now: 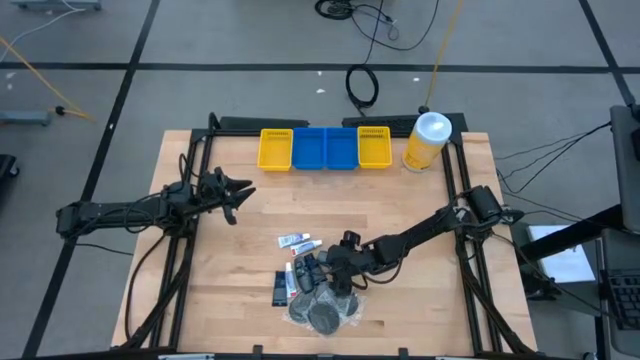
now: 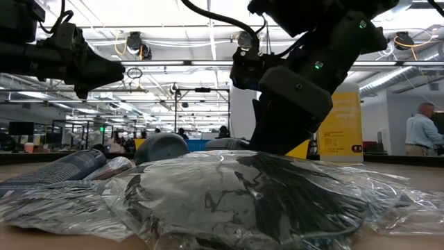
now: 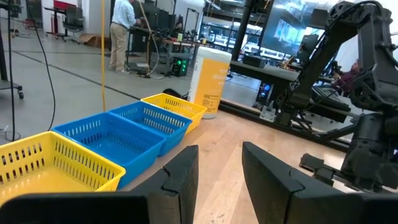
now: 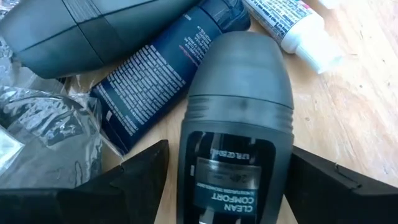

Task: Pick & Place Travel size toiletries
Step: Put the black deodorant into the right blue bin

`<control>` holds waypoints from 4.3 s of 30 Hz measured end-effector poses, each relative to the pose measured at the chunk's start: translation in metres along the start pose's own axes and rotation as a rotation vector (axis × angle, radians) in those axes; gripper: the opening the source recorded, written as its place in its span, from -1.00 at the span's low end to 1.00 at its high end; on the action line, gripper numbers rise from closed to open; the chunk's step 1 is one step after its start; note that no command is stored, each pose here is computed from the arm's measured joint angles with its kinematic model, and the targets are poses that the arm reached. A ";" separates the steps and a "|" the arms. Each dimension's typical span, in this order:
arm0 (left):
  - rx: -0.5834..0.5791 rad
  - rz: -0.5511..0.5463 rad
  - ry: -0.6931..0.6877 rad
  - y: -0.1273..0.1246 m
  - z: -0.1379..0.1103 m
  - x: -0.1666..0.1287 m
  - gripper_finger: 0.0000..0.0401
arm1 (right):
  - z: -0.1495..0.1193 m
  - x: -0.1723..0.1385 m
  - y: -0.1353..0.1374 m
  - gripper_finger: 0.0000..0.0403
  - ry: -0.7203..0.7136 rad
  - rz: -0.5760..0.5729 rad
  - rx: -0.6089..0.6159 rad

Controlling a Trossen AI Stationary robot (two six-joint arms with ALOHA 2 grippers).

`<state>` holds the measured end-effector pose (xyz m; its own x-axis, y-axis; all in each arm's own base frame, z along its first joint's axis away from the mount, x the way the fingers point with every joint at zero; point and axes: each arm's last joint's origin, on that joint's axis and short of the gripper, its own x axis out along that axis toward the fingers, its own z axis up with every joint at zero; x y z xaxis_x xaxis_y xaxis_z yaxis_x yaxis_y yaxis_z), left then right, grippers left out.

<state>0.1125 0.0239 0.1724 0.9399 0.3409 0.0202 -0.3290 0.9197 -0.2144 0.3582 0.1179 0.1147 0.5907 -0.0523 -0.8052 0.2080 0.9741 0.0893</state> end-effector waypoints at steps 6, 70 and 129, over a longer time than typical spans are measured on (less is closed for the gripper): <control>0.000 0.000 0.000 0.000 0.000 0.000 -0.38 | 0.002 -0.003 0.000 0.36 -0.010 -0.009 -0.016; 0.018 0.000 -0.001 0.000 0.000 0.000 -0.38 | 0.045 -0.070 -0.015 -0.01 -0.237 -0.048 -0.062; 0.026 0.009 -0.008 0.000 0.001 0.000 -0.38 | 0.089 -0.048 -0.299 -0.01 -0.381 -0.432 0.391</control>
<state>0.1123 0.0242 0.1729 0.9362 0.3505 0.0264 -0.3396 0.9213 -0.1896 0.3367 -0.1905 0.1790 0.6094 -0.5604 -0.5609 0.7093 0.7014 0.0698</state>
